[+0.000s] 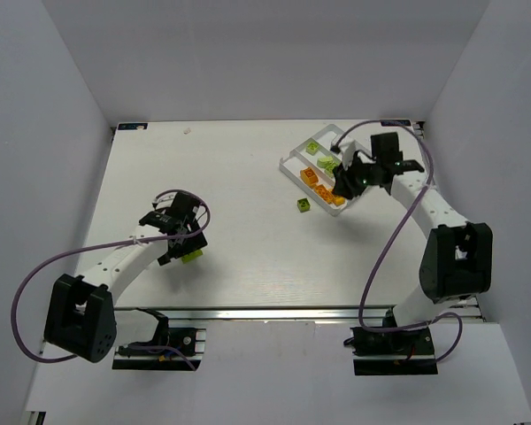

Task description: Sort the legos into containers by color

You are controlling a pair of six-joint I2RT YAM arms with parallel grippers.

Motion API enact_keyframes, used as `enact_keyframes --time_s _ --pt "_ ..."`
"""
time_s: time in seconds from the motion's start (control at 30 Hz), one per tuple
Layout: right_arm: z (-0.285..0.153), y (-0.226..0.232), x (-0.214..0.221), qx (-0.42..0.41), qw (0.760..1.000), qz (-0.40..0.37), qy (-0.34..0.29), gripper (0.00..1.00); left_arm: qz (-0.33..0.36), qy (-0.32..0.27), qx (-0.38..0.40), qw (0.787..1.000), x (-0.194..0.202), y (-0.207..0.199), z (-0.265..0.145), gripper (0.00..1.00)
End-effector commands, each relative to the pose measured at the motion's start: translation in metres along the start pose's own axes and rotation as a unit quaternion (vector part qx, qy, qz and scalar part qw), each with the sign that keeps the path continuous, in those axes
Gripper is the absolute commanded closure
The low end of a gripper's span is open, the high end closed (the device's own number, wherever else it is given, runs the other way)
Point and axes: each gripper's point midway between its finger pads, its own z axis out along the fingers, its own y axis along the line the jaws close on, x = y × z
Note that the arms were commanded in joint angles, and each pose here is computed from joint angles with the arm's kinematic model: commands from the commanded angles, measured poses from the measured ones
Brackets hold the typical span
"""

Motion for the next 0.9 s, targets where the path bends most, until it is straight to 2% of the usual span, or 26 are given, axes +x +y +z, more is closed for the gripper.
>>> enact_keyframes --time_s 0.0,0.03,0.07,0.13,0.2,0.3,0.37,0.43,0.5,0.53,0.6,0.63,0.73,0.77,0.8,0.87 --pt "-0.019 -0.081 -0.034 0.15 0.977 0.148 -0.022 1.0 -0.022 0.014 -0.038 0.999 0.007 0.01 0.005 0.05" --pt "-0.011 -0.1 -0.019 0.167 0.969 0.185 0.0 1.0 -0.04 0.025 -0.043 0.998 0.012 0.01 0.005 0.04" --pt "-0.022 -0.122 -0.034 0.204 0.955 0.214 -0.012 1.0 -0.05 0.031 -0.044 0.997 0.014 0.008 0.006 0.03" --pt "-0.018 -0.15 -0.012 0.234 0.936 0.261 0.01 1.0 -0.078 0.047 -0.044 0.995 0.02 0.002 0.01 0.02" --pt "-0.028 -0.177 -0.01 0.287 0.92 0.266 0.009 1.0 -0.095 0.068 -0.024 0.993 0.026 -0.009 0.011 0.02" --pt "-0.026 -0.201 0.003 0.322 0.906 0.273 0.035 1.0 -0.13 0.082 -0.002 0.988 0.026 -0.024 0.01 0.02" --pt "-0.021 -0.217 0.025 0.343 0.892 0.287 0.066 1.0 -0.141 0.081 0.009 0.987 0.021 -0.032 0.007 0.02" --pt "-0.014 -0.227 0.033 0.347 0.891 0.285 0.075 1.0 -0.152 0.082 0.014 0.985 0.017 -0.038 0.006 0.02" --pt "-0.012 -0.233 0.036 0.35 0.891 0.281 0.074 0.83 -0.163 0.086 0.021 0.983 0.013 -0.044 0.004 0.02" --pt "-0.008 -0.237 0.037 0.35 0.891 0.279 0.073 0.62 -0.166 0.091 0.016 0.982 0.015 -0.045 0.007 0.02" --pt "-0.003 -0.24 0.039 0.343 0.895 0.278 0.071 0.52 -0.17 0.101 0.011 0.98 0.018 -0.047 0.01 0.02" --pt "0.0 -0.244 0.04 0.34 0.896 0.278 0.069 0.43 -0.17 0.107 0.006 0.98 0.021 -0.046 0.012 0.02" --pt "-0.001 -0.243 0.034 0.329 0.901 0.276 0.062 0.35 -0.158 0.123 -0.025 0.979 0.026 -0.041 0.017 0.02" --pt "-0.002 -0.237 0.022 0.31 0.91 0.273 0.044 0.3 -0.152 0.126 -0.036 0.98 0.027 -0.04 0.02 0.03" --pt "0.0 -0.234 0.023 0.299 0.913 0.275 0.042 0.28 -0.149 0.125 -0.045 0.98 0.026 -0.038 0.021 0.03" --pt "-0.008 -0.216 -0.004 0.26 0.93 0.26 0.007 0.26 -0.14 0.12 -0.07 0.98 0.026 -0.03 0.024 0.04"
